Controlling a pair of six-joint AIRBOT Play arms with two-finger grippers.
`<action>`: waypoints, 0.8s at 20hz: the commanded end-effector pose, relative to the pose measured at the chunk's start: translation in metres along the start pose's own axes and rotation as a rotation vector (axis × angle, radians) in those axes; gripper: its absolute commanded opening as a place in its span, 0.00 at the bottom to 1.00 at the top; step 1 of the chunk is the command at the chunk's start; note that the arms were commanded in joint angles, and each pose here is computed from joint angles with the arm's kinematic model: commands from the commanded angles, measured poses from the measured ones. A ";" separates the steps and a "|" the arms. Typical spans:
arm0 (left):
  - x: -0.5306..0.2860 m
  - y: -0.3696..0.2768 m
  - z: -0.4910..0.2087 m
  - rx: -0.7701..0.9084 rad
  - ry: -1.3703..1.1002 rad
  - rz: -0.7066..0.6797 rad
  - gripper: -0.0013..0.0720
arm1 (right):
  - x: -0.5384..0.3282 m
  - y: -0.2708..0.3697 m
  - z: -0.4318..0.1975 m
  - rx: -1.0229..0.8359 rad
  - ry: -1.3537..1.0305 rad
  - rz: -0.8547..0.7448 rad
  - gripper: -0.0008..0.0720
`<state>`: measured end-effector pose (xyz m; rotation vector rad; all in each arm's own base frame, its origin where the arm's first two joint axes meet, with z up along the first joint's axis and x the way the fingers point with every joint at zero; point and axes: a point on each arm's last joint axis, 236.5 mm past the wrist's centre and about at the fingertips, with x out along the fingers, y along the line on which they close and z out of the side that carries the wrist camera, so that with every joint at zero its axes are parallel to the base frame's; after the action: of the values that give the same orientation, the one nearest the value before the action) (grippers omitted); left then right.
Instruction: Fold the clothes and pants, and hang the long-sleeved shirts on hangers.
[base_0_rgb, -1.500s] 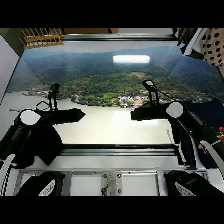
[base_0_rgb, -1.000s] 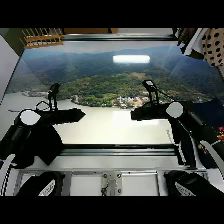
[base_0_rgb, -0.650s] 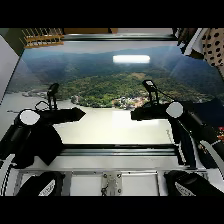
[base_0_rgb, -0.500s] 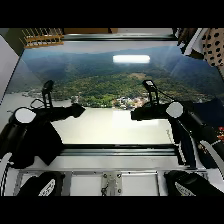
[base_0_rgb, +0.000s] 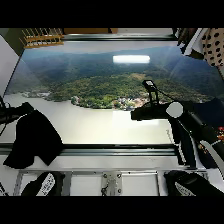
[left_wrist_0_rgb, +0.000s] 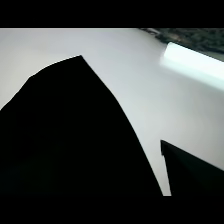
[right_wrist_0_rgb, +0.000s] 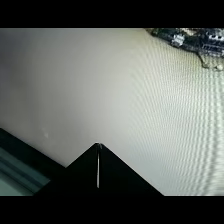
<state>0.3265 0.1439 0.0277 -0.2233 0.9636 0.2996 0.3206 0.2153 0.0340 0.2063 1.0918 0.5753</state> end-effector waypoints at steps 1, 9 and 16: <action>0.040 0.036 -0.027 -0.034 0.086 0.071 0.96 | 0.000 0.000 -0.001 0.000 0.002 0.000 0.03; 0.101 0.024 -0.099 -0.170 0.377 0.017 0.92 | 0.000 0.000 -0.001 0.000 0.002 0.000 0.03; 0.055 -0.101 -0.042 -0.249 0.208 -0.312 0.03 | 0.000 0.000 0.000 0.001 0.000 0.001 0.03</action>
<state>0.3333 0.0992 -0.0732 -0.5582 1.1744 0.2456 0.3206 0.2152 0.0339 0.2056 1.0916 0.5754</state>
